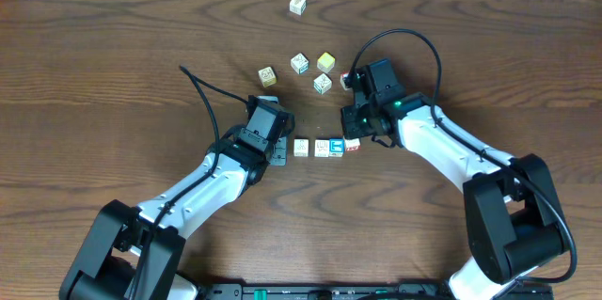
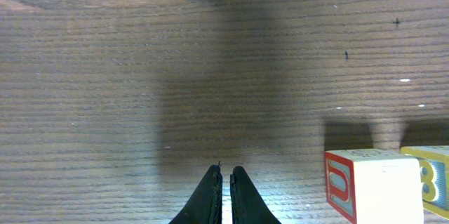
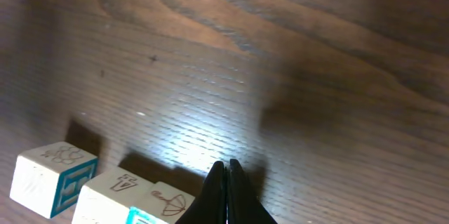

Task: Lift 4 blocks
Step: 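Lower the right gripper to the right end of the block row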

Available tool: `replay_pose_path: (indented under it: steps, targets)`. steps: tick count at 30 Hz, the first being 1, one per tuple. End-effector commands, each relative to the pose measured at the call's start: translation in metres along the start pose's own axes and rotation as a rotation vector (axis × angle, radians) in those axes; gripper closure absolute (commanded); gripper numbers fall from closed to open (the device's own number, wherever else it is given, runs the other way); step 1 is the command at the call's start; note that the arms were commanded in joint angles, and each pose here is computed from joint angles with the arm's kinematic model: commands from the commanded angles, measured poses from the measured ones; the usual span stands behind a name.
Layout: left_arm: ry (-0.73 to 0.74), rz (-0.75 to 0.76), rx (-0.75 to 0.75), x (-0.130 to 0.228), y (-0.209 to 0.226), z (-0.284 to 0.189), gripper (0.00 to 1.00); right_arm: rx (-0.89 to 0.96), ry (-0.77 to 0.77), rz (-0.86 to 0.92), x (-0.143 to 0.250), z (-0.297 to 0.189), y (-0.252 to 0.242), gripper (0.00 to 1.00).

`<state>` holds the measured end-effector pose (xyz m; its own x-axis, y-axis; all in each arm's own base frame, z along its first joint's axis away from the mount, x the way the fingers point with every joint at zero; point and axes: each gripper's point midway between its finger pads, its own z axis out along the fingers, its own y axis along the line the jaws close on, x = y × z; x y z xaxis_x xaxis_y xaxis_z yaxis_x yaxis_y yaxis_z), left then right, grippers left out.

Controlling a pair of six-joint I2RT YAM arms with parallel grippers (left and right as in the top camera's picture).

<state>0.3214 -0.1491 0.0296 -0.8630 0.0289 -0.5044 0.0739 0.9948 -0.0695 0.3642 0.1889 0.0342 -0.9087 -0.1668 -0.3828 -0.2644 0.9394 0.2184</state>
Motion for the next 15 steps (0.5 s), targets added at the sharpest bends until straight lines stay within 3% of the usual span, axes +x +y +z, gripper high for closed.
replay_pose_path:
  steps: [1,15]
  targets:
    - [0.017,-0.014,0.011,0.005,-0.001,0.002,0.93,0.003,0.029,0.034,0.009,0.005,0.002,0.99]
    - [0.017,-0.015,0.011,0.005,-0.001,0.002,0.93,0.05,0.062,0.055,0.024,0.009,-0.009,0.99]
